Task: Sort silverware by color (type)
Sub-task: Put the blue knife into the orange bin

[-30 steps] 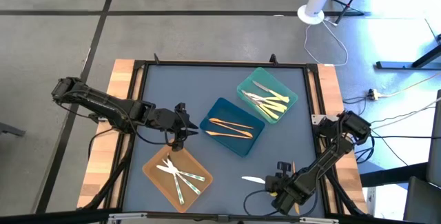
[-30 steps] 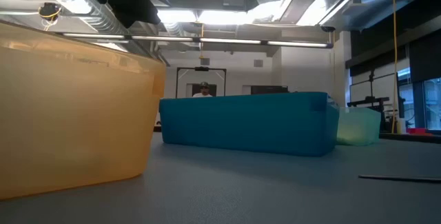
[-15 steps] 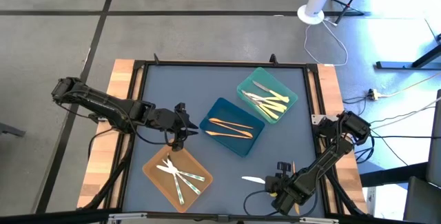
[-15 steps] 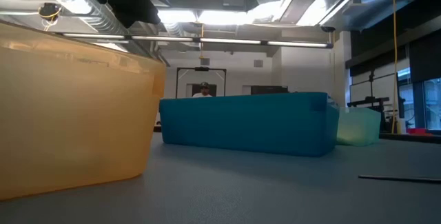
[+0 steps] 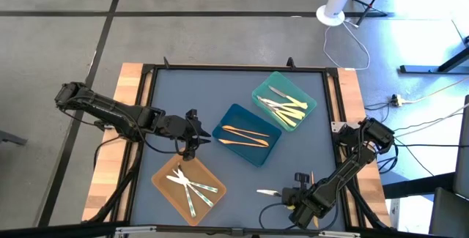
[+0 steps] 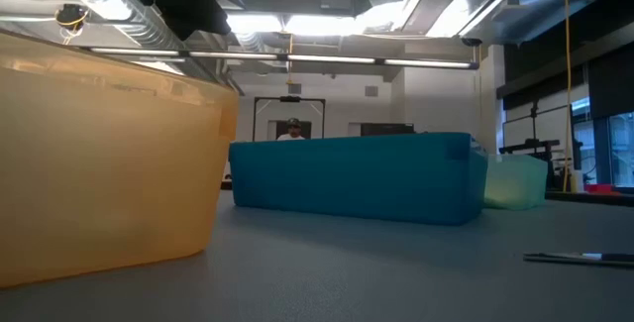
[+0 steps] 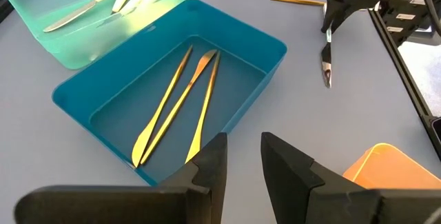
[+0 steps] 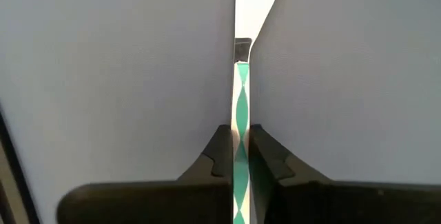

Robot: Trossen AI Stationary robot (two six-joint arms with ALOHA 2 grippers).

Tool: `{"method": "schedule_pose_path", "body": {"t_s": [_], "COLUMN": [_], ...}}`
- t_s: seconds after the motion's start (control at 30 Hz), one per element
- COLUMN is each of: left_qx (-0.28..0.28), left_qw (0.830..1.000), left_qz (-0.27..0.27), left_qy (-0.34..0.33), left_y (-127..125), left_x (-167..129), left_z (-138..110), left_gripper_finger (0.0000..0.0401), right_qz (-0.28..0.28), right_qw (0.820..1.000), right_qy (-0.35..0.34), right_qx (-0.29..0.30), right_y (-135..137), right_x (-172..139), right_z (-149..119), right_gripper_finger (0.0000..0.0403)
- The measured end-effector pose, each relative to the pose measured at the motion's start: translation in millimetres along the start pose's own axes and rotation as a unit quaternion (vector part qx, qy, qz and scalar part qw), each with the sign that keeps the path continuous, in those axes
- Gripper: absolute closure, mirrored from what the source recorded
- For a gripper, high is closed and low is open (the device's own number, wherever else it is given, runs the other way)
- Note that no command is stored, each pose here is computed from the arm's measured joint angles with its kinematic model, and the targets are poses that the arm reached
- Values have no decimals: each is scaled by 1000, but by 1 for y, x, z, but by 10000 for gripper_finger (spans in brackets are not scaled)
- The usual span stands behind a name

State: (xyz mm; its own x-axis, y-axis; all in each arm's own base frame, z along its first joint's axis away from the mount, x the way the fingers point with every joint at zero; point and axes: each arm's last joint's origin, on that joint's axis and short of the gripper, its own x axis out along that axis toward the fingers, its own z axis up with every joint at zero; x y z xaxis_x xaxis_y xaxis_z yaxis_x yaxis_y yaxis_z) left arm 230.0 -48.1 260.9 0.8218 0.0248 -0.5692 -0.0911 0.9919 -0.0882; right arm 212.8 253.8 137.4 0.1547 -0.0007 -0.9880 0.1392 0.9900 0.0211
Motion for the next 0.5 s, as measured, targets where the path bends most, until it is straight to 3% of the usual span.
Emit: {"method": "schedule_pose_path", "body": {"t_s": [0.5], "left_qx": [0], "left_qw": [1000], "left_qz": [0], "left_qy": [-1], "left_y": [0], "left_x": [0], "left_z": [0], "left_gripper_finger": [317], "right_qz": [11], "right_qw": [1000], "right_qy": [18], "right_qx": [14], "right_y": [0], "right_x": [-7], "right_z": [13], "right_gripper_finger": [396]}}
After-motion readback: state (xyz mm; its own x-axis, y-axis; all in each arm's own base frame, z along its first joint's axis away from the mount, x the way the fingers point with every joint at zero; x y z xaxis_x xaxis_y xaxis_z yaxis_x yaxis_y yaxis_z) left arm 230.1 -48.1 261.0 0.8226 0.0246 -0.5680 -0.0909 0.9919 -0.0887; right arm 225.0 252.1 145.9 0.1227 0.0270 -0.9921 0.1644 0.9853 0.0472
